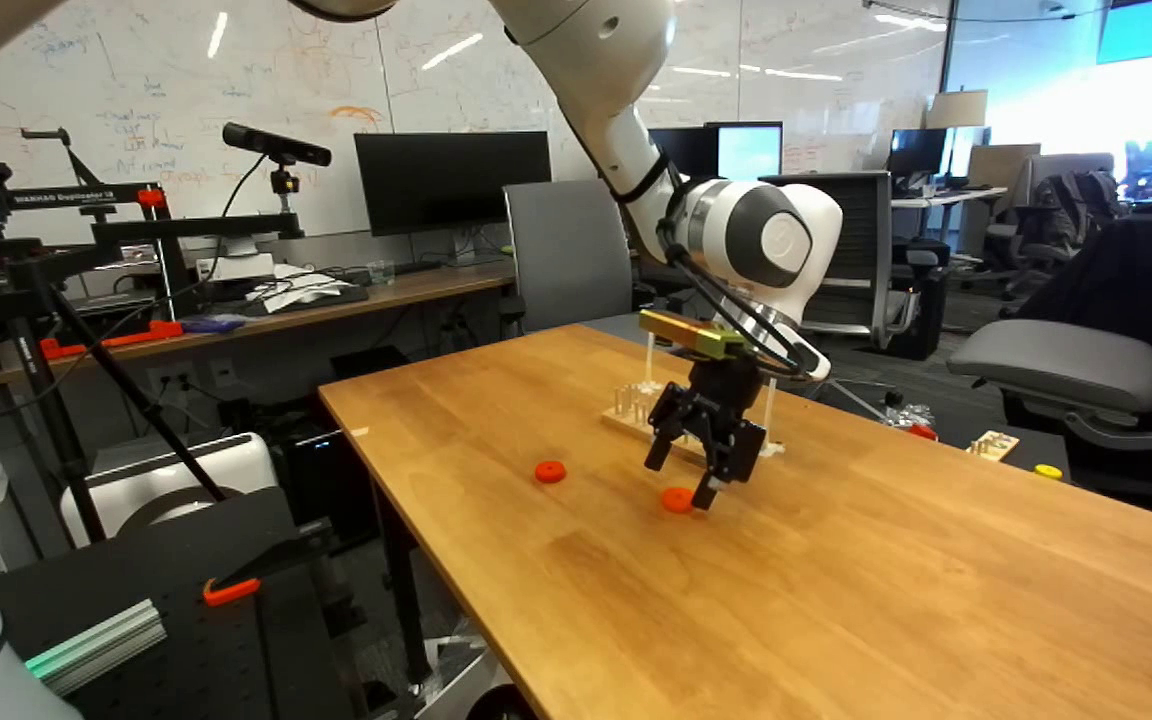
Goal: Put the orange ring on the wooden object
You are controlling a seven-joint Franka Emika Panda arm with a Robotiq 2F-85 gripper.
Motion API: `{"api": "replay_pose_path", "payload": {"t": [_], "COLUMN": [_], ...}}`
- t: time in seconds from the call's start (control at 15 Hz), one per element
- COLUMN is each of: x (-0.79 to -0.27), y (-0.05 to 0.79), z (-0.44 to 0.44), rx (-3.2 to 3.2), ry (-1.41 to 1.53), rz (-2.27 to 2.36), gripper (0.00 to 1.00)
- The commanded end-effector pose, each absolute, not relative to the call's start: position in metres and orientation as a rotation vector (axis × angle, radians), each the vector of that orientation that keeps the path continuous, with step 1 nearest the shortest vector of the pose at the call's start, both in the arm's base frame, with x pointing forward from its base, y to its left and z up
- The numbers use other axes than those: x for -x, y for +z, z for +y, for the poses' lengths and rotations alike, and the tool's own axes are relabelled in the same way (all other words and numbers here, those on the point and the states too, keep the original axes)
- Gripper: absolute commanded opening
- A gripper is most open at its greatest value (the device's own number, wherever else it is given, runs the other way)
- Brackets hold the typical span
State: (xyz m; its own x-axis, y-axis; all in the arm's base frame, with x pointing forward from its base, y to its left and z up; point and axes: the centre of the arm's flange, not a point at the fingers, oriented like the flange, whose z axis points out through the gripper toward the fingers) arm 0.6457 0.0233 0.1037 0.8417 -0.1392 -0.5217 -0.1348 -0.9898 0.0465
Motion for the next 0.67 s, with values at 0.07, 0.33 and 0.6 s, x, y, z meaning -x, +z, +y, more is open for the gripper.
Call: {"api": "replay_pose_path", "payload": {"t": [0.07, 0.33, 0.6], "x": [-0.661, -0.667, -0.669], "y": [0.106, 0.099, 0.084], "z": [0.02, 0.019, 0.021], "rx": [-3.019, -3.005, -2.974], "ry": [-0.881, -0.905, -0.951], "rz": [-0.246, -0.251, -0.252], "gripper": [1.0, 1.0, 1.0]}}
